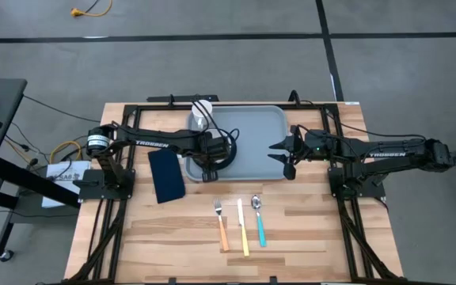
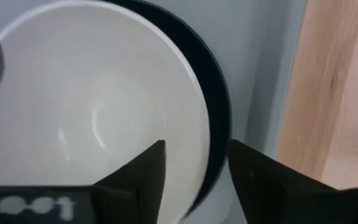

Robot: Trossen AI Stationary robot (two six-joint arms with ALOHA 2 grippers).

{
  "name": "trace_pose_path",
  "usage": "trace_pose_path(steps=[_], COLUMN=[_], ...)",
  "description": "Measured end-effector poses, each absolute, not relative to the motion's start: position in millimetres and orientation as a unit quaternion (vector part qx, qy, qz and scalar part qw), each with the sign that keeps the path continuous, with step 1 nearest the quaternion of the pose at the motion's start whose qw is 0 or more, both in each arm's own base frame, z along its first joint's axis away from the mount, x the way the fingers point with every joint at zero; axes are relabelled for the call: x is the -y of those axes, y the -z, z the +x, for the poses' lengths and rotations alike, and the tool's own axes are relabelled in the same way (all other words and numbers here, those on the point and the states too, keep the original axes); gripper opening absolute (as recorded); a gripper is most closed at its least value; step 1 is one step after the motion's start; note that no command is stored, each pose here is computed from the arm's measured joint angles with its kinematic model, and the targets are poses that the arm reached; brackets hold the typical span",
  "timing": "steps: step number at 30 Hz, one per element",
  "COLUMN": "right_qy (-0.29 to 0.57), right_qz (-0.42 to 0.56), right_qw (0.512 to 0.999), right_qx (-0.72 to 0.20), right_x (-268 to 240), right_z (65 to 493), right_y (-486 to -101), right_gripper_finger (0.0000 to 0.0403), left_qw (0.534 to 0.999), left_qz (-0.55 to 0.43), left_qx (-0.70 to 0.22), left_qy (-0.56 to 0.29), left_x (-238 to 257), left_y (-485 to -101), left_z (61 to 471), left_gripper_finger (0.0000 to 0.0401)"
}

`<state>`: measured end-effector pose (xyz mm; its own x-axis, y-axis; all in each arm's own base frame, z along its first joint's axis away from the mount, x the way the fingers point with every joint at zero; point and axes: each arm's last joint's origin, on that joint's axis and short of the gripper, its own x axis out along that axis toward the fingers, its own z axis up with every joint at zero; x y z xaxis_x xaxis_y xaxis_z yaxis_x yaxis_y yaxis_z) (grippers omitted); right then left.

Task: Set up tray
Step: Put the dark blue napkin on the blue tray to the right of the dark green plate

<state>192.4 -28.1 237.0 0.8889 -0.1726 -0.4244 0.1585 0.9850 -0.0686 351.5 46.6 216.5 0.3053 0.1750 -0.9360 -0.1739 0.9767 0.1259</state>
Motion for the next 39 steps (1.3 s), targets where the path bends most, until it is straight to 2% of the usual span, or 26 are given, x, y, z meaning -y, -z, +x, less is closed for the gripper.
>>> trace_pose_path(steps=[7,13,23,27,31,39], right_qy=[0.085,0.085,0.085,0.087,0.08,0.052], right_qz=[-0.016,-0.016,-0.01,0.002,0.005,0.001], right_qw=[0.972,0.972,0.967,0.965,0.965,0.97], right_qx=[-0.22,-0.22,-0.24,-0.247,-0.248,-0.238], right_x=[28,28,28,27,24,12], right_z=[192,192,191,190,190,192], right_y=[-237,-237,-233,-232,-232,-233], right_gripper_finger=[0.0134,0.0134,0.0134,0.0134,0.0134,0.0134], left_qw=[0.801,0.823,0.855,0.86,0.865,0.9], left_qz=[-0.01,-0.043,-0.015,-0.006,-0.015,-0.079], left_qx=[-0.588,-0.549,-0.472,-0.462,-0.459,-0.391], left_qy=[-0.115,-0.141,-0.213,-0.217,-0.203,-0.174], left_x=[-44,-40,7,33,53,82], left_y=[-226,-254,-288,-285,-267,-231], left_z=[343,330,314,312,304,280], left_gripper_finger=[0.0185,0.0185,0.0185,0.0185,0.0185,0.0184])
